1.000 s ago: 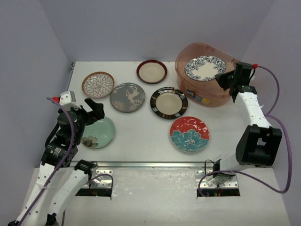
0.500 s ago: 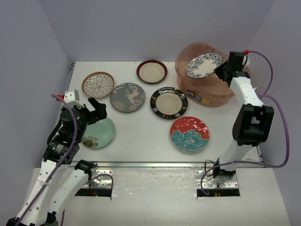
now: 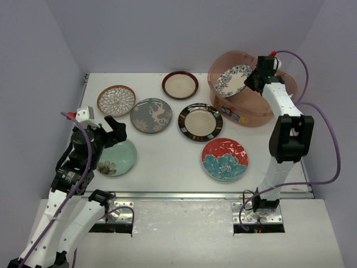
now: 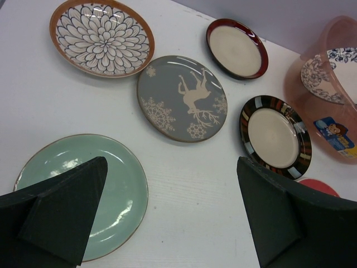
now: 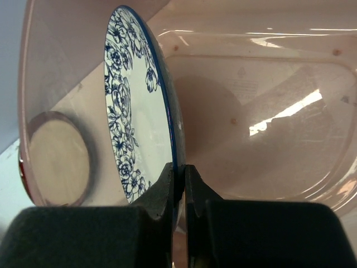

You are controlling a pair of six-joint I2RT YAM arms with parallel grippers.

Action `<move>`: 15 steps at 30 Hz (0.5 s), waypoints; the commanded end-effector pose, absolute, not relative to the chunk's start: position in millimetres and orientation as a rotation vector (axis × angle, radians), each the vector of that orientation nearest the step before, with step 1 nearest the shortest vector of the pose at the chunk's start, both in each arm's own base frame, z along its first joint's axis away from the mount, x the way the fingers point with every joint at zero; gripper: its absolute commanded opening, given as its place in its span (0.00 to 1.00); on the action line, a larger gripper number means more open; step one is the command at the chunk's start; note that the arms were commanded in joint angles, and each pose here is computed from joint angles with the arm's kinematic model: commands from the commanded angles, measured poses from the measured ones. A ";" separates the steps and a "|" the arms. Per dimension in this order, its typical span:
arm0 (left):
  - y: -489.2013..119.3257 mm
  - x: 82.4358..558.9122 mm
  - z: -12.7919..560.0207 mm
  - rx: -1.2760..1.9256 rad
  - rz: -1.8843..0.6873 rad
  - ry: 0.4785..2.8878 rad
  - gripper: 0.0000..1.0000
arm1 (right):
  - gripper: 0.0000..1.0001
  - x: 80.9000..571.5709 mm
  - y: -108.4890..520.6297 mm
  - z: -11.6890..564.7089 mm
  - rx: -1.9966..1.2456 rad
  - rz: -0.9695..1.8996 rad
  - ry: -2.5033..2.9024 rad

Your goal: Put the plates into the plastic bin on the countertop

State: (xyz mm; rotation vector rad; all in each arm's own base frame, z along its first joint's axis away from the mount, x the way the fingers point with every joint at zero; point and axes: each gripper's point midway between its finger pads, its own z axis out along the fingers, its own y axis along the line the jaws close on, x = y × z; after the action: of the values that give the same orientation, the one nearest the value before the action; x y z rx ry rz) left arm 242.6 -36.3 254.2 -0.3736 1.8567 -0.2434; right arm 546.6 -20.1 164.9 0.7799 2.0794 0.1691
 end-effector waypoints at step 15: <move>-39.0 245.1 264.5 -0.365 -0.258 1.810 1.00 | 0.98 567.6 -16.0 170.9 0.687 0.189 2.166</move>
State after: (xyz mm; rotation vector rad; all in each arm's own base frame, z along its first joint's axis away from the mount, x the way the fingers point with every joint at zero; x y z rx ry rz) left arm 242.3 -37.7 254.3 -0.3683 1.8574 -0.2467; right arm 556.2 -21.6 109.3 0.7232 2.2744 0.1278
